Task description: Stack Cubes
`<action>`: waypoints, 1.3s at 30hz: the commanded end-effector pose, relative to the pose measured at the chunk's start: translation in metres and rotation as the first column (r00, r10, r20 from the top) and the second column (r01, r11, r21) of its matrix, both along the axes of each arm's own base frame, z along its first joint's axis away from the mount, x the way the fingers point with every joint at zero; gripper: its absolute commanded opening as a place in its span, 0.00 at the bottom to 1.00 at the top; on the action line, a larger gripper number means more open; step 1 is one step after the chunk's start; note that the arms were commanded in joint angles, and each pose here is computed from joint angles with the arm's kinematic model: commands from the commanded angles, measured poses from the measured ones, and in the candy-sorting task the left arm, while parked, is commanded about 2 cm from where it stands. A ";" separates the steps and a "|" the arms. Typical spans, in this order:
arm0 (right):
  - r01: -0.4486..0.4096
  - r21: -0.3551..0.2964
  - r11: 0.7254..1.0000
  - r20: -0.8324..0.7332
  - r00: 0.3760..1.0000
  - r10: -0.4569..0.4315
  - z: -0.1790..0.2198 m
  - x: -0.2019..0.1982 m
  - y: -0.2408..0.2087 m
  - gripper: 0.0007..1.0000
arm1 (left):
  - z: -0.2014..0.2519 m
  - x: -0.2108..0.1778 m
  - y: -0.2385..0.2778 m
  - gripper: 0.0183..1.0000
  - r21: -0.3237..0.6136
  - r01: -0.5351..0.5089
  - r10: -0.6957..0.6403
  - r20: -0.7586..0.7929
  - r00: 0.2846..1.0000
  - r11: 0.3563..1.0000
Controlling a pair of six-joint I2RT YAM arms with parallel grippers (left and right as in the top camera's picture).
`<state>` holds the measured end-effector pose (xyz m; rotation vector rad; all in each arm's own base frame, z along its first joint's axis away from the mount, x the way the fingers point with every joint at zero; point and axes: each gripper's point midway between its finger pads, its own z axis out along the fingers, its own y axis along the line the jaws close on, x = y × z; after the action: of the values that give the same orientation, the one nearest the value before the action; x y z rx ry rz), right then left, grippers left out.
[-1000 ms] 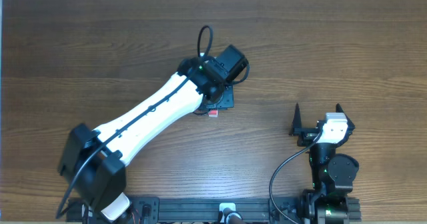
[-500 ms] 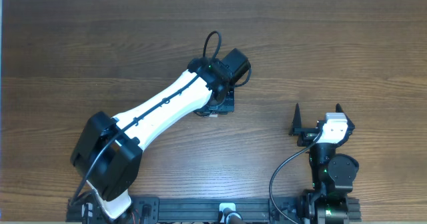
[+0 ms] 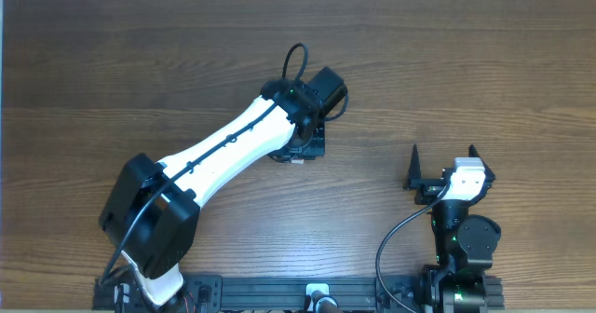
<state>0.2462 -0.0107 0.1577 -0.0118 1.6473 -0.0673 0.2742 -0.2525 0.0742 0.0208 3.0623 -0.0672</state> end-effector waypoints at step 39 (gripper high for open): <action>-0.009 0.000 1.000 0.000 1.000 0.009 -0.001 0.000 0.002 0.99 | -0.022 0.001 0.002 0.31 0.017 0.007 -0.005 -0.064 0.998 1.000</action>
<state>0.2462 -0.0107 0.1577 -0.0121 1.6473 -0.0676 0.2752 -0.2492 0.0615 0.0228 3.0982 -0.0473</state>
